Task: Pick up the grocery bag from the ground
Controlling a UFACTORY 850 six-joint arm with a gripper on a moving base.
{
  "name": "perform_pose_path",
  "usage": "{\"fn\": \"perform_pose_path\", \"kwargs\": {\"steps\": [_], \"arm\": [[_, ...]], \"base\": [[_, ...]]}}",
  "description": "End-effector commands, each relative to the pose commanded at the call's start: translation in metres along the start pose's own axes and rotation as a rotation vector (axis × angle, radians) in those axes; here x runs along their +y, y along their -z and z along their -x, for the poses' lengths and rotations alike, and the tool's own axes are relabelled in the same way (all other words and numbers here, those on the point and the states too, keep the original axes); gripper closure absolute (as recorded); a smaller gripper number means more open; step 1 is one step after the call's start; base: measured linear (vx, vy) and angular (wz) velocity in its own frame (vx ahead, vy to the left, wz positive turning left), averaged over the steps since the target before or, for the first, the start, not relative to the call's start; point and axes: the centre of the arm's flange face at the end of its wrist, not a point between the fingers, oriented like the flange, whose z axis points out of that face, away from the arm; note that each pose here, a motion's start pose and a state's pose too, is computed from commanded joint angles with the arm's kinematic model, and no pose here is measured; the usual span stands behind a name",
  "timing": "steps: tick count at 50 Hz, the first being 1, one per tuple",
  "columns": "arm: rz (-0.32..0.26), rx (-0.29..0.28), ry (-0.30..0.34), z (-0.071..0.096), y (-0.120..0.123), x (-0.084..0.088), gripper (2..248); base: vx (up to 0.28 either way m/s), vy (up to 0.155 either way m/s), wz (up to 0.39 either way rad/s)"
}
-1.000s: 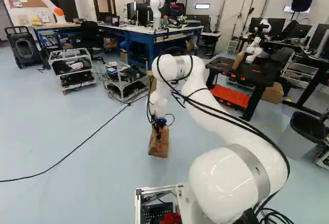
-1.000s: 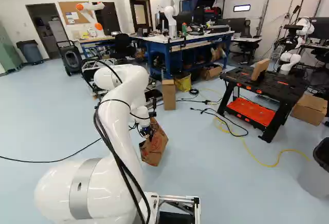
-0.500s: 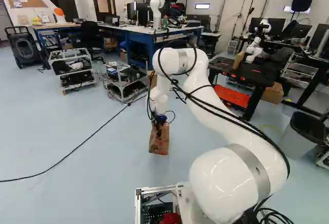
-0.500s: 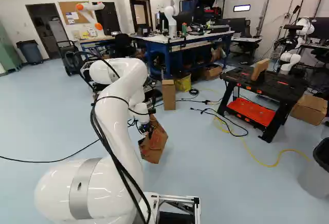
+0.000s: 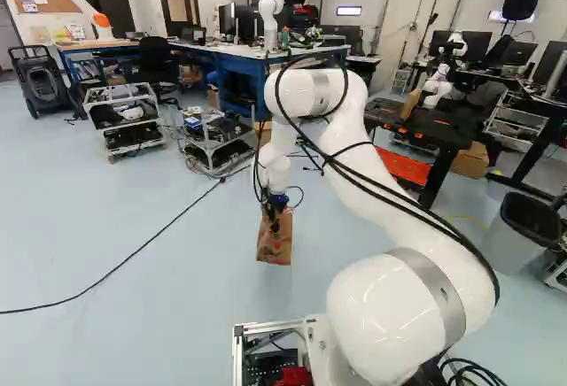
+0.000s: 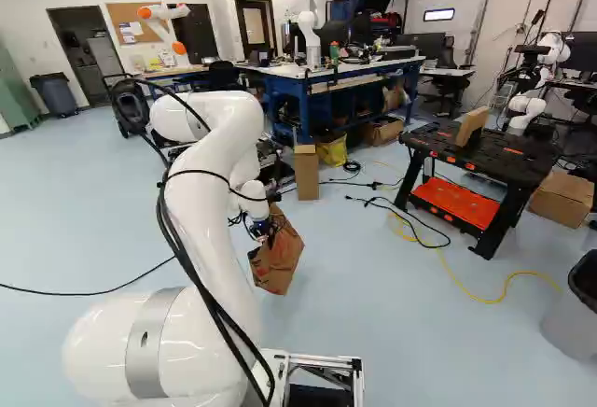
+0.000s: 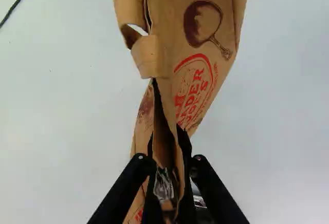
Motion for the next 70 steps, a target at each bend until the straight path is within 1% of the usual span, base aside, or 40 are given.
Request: {"fn": "perform_pose_path", "kwargs": {"steps": [34,70], "arm": [[-0.002,-0.003,0.013,0.028,0.057,-0.007,226],[-0.005,0.009,0.03,0.063,0.118,-0.015,226]], "base": [[0.0,0.0,0.0],[0.0,0.0,0.0]]}}
